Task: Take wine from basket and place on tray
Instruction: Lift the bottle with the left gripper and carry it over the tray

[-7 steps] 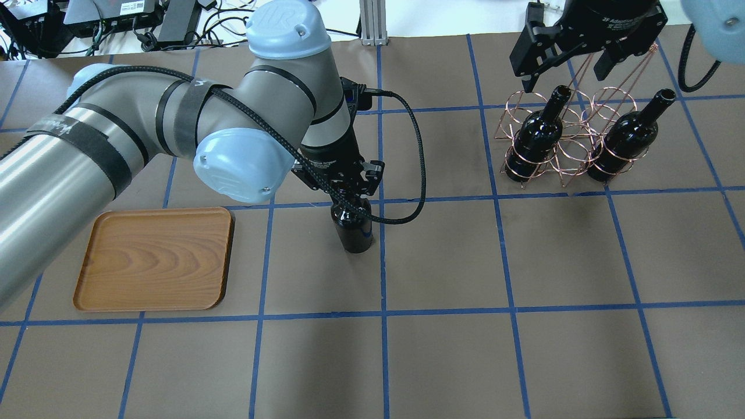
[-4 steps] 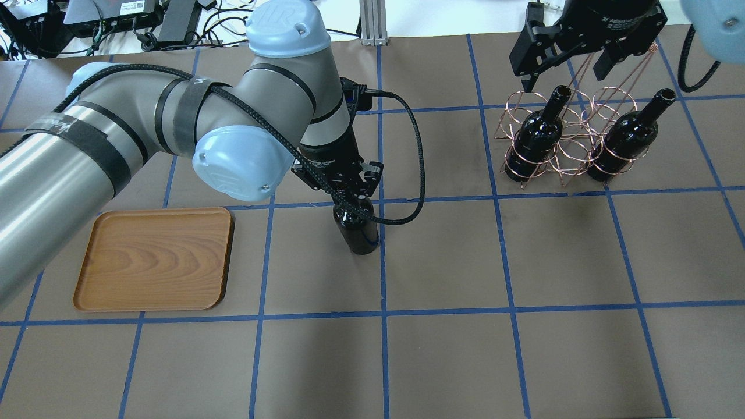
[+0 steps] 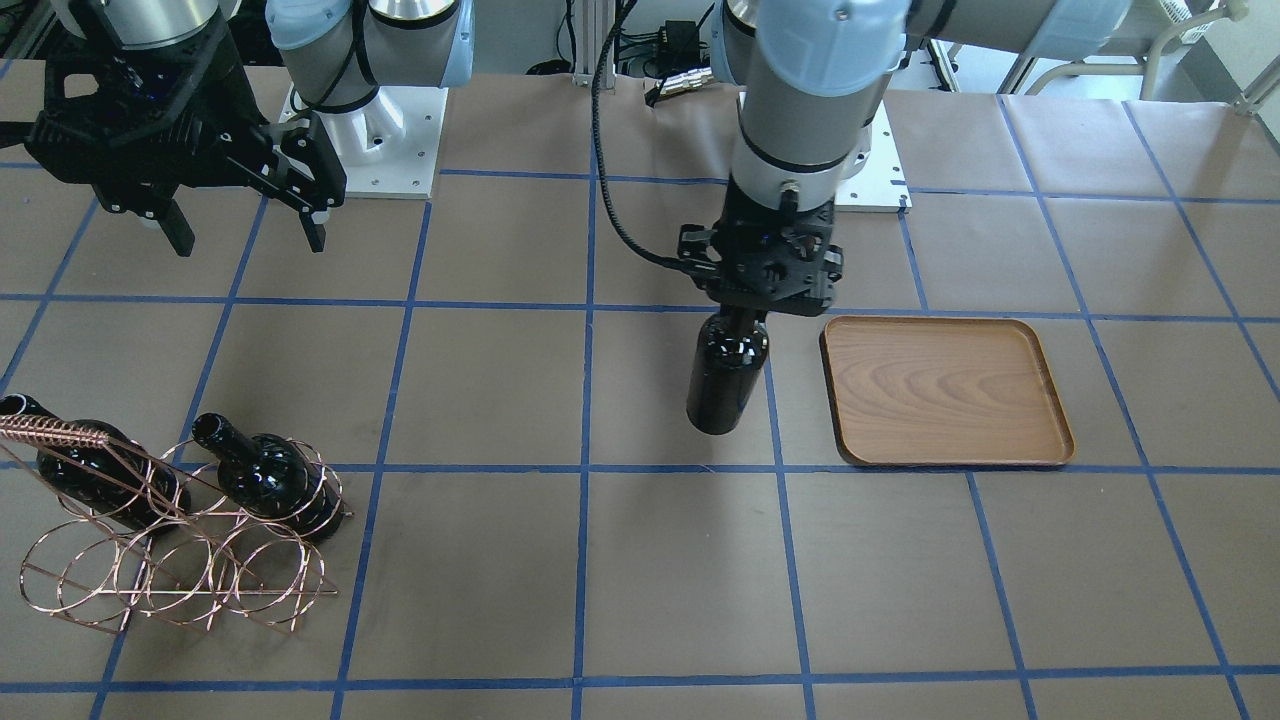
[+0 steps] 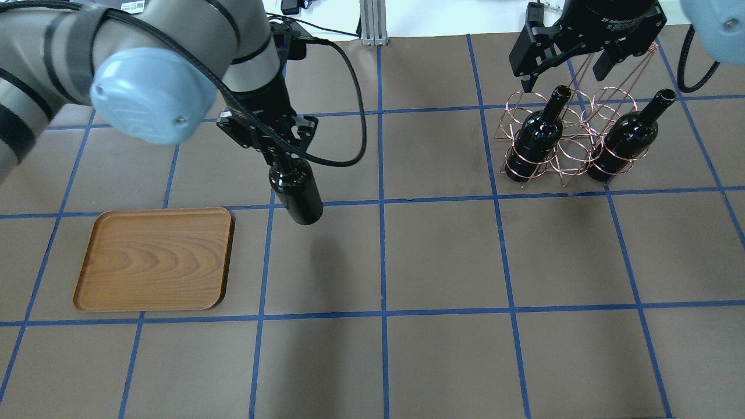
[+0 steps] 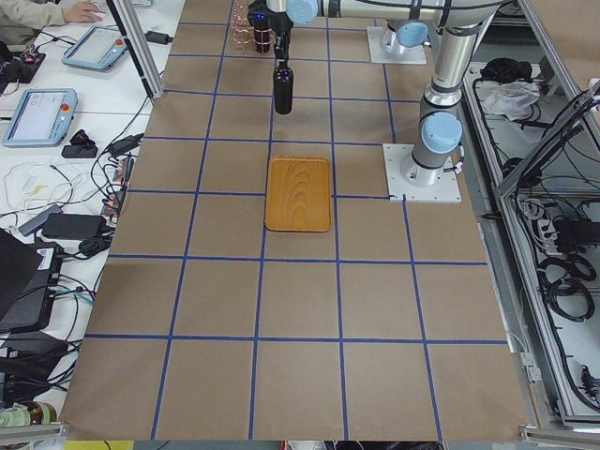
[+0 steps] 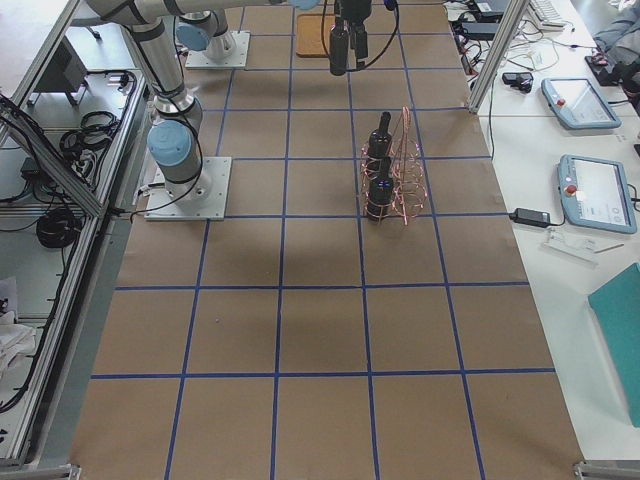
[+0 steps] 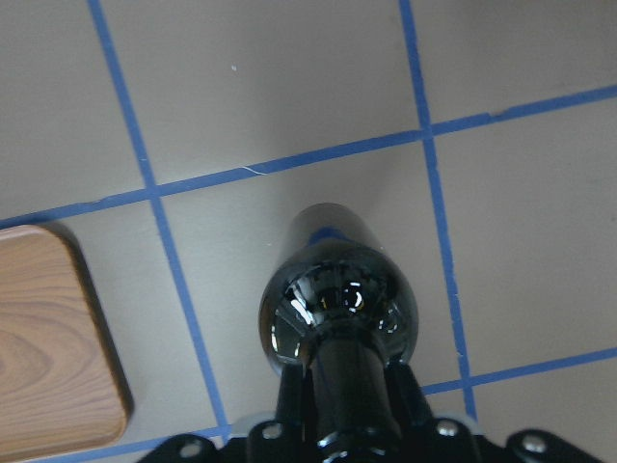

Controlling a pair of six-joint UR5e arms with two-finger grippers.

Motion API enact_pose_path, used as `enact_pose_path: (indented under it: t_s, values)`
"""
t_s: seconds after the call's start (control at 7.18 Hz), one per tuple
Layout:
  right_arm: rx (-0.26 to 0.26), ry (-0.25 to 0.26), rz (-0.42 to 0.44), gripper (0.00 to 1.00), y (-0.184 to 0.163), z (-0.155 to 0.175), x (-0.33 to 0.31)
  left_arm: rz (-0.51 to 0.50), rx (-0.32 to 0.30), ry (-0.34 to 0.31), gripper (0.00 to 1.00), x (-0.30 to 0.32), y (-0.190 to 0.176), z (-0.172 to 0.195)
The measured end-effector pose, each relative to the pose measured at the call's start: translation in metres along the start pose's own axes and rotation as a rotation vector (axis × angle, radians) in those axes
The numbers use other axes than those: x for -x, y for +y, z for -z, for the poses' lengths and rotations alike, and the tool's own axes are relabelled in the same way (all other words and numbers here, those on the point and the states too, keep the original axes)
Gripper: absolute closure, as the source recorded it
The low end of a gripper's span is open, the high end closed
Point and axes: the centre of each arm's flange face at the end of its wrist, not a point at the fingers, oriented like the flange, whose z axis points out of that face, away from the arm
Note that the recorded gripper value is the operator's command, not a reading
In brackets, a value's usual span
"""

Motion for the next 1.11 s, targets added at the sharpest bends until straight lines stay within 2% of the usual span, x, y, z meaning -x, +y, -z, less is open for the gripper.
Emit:
enact_pose_path:
  t_s: [0.42,0.7,1.11]
  values:
    - [0.002,-0.001,-0.002,0.00,0.000,-0.001,0.000,0.018,0.022,-0.034,1.00,0.148,0.011,0.005]
    - [0.001,-0.001,-0.001,0.00,0.000,0.000,0.000,0.012,0.075,-0.001,1.00,0.229,0.035,-0.026]
    - [0.000,-0.001,-0.002,0.00,0.000,0.000,0.000,0.016,0.110,0.038,1.00,0.281,0.061,-0.060]
